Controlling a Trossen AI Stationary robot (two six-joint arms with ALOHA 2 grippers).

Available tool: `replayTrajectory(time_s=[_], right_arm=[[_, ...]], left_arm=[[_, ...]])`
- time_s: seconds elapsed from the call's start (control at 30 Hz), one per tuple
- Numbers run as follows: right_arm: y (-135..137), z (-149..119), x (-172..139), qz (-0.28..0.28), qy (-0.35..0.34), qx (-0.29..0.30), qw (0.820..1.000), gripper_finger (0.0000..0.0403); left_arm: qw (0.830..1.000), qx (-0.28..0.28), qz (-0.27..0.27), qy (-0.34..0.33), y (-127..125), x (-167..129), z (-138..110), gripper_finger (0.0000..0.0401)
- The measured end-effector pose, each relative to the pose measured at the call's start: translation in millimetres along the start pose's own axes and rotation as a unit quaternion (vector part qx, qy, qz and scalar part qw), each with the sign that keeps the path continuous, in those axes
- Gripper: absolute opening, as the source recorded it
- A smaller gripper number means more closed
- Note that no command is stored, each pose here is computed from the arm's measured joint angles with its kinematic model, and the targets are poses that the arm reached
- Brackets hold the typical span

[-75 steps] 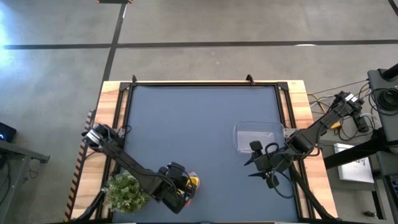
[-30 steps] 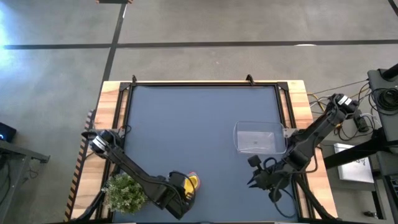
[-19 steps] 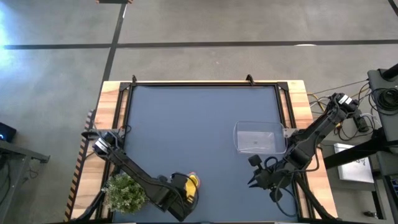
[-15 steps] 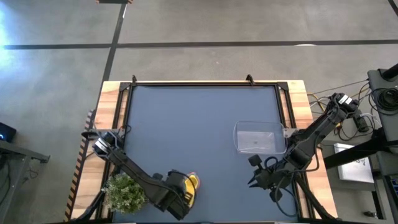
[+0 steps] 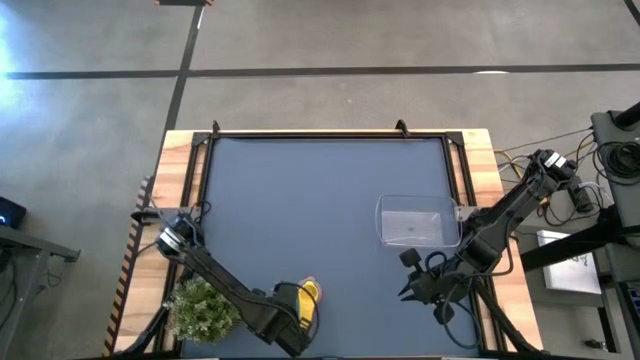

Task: Nest measuring cups in basket
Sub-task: Put the stacked measuring cups into the transparent bin

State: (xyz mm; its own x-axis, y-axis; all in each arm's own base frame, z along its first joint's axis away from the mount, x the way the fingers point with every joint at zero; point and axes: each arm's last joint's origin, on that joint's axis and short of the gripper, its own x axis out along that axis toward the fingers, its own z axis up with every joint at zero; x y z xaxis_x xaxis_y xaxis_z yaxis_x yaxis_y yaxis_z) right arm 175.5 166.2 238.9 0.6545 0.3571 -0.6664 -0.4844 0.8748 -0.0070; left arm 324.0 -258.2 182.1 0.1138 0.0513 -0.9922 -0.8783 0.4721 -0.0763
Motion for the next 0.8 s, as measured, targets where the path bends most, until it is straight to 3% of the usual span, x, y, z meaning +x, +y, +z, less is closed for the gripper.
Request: replayTrajectory(time_s=[0.3, 0.8], right_arm=[[0, 0, 0, 0.0, 0.0, 0.0, 1.0, 0.0043], [0, 0, 0, 0.0, 0.0, 0.0, 1.0, 0.0043]], left_arm=[[0.999, 0.017, -0.031, 0.001, -11, 11, 6, 0.0037], [0.994, 0.054, -0.089, -0.034, -28, 13, 46, 0.0037]])
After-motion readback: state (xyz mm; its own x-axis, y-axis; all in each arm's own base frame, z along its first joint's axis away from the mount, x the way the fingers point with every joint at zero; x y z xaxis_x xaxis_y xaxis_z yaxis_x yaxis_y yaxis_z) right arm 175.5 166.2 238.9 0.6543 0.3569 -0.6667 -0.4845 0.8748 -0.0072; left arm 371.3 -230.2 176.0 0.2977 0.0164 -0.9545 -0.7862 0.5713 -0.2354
